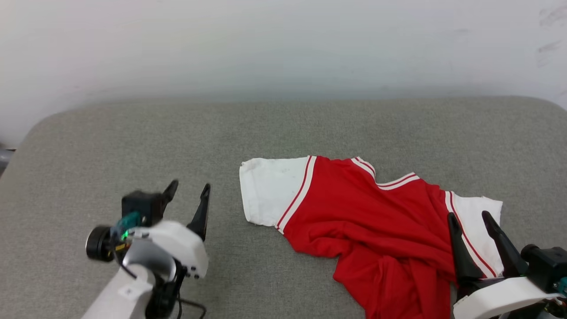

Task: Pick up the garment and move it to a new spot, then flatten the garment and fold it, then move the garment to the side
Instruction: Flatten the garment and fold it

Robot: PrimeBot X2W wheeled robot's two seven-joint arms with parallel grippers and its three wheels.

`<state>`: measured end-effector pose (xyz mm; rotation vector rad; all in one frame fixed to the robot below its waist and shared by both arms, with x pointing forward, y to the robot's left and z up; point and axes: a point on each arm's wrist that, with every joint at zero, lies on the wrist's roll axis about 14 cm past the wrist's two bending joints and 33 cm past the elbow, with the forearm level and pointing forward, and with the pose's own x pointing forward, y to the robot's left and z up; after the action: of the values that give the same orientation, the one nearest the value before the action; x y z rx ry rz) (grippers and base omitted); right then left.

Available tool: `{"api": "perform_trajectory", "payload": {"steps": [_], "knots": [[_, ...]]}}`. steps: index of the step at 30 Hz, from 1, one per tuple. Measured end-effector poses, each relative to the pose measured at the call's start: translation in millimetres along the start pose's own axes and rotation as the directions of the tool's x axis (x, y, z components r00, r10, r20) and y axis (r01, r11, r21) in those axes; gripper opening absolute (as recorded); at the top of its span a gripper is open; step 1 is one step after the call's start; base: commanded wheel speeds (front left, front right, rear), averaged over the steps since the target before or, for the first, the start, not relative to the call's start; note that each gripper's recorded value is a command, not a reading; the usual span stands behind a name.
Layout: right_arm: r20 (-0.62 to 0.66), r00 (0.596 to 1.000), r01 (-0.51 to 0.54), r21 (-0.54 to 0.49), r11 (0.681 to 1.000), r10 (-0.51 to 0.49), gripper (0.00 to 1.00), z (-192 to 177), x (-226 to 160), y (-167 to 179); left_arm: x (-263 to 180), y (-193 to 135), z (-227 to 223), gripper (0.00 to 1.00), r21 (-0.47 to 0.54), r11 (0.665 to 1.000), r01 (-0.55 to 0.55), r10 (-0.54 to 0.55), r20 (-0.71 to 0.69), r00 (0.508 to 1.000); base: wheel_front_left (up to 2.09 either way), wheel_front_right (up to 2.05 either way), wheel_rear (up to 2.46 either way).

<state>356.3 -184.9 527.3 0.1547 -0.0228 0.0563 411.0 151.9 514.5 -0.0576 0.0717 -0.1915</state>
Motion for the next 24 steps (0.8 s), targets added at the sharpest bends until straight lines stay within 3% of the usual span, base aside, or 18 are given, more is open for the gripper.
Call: {"api": "perform_trajectory", "payload": {"steps": [6, 13, 16, 17, 24], "knots": [[-0.035, 0.999, 0.009, 0.011, 1.0, -0.009, 1.0, -10, 7, -3, 46, -21, 10, 1.0, -0.014, 0.989, 0.145, -0.146, -0.1, 0.984, 0.0, 0.0, 0.0], [-0.059, 0.998, 0.03, 0.029, 0.999, -0.028, 1.0, -25, 24, -10, 105, -26, 6, 1.0, 0.051, 0.962, 0.266, -0.242, -0.281, 0.929, 0.0, 0.0, 0.0], [-0.071, 0.996, 0.054, 0.033, 0.998, -0.051, 1.0, -32, 29, -18, 122, -32, -9, 1.0, 0.056, 0.949, 0.312, -0.268, -0.384, 0.884, 0.0, 0.0, 0.0], [-0.087, 0.993, 0.08, 0.041, 0.996, -0.077, 1.0, -41, 29, -26, 135, -33, -28, 1.0, 0.047, 0.941, 0.336, -0.272, -0.489, 0.829, 0.0, 0.0, 0.0], [-0.123, 0.985, 0.129, 0.052, 0.99, -0.122, 1.0, -59, 28, -40, 151, -27, -73, 1.0, 0.036, 0.932, 0.36, -0.239, -0.687, 0.687, 0.0, 0.0, 0.0]]}}
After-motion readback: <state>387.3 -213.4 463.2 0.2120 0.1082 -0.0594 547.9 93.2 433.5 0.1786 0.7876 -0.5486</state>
